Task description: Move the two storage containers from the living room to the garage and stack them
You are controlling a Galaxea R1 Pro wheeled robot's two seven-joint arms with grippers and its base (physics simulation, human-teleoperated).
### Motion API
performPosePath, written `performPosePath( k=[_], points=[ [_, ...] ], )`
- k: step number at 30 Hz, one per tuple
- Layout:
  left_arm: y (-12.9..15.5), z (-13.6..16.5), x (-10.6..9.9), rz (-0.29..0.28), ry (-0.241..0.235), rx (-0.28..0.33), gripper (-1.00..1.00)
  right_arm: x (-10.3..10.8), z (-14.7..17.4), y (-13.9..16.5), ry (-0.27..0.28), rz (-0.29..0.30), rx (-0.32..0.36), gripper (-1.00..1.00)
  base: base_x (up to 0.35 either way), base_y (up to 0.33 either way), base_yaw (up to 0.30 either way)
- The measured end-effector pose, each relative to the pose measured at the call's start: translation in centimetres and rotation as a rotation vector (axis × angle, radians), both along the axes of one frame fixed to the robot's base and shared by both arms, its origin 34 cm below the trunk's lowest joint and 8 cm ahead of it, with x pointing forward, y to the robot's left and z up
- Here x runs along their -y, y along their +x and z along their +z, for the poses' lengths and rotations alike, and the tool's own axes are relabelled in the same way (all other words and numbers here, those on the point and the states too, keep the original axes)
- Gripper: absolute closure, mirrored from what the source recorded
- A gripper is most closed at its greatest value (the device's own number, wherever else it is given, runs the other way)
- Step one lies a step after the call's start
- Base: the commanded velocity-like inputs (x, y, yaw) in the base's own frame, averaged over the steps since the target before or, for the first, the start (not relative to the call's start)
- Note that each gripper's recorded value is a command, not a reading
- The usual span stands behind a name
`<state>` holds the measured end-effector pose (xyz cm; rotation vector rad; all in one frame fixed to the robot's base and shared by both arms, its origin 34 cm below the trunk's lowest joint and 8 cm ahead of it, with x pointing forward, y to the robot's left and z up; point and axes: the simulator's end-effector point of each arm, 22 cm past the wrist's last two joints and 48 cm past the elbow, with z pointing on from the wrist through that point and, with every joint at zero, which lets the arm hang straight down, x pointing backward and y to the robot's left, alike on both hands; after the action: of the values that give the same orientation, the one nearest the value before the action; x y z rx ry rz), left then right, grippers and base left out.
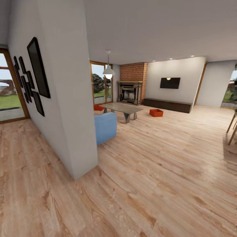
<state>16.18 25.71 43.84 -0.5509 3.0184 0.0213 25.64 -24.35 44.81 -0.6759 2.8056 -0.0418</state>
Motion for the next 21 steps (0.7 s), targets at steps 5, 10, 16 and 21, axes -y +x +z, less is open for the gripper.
performPosePath(
  k=[5,10,16,21],
  points=[
    [-0.01,0.0,0.0,0.0,0.0,0.0,-1.0,0.18,0.0,-0.01,-0.002,0.0,0.0,-1.0,0.325,0.0,-0.28],
    [-0.06,0.0,0.01,0.0,0.0,-0.002,-1.0,0.21,-0.01,-0.04,-0.002,0.0,-0.001,-1.0,0.325,0.0,-0.282],
    [-0.2,-0.01,0.01,0.0,0.0,-0.005,-1.0,0.32,-0.05,-0.14,-0.003,0.001,-0.003,-1.0,0.325,0.0,-0.268],
    [-0.41,-0.02,0.01,0.0,0.0,-0.011,-1.0,0.48,-0.1,-0.29,-0.004,0.003,-0.006,-1.0,0.325,0.0,-0.199]
  ],
)
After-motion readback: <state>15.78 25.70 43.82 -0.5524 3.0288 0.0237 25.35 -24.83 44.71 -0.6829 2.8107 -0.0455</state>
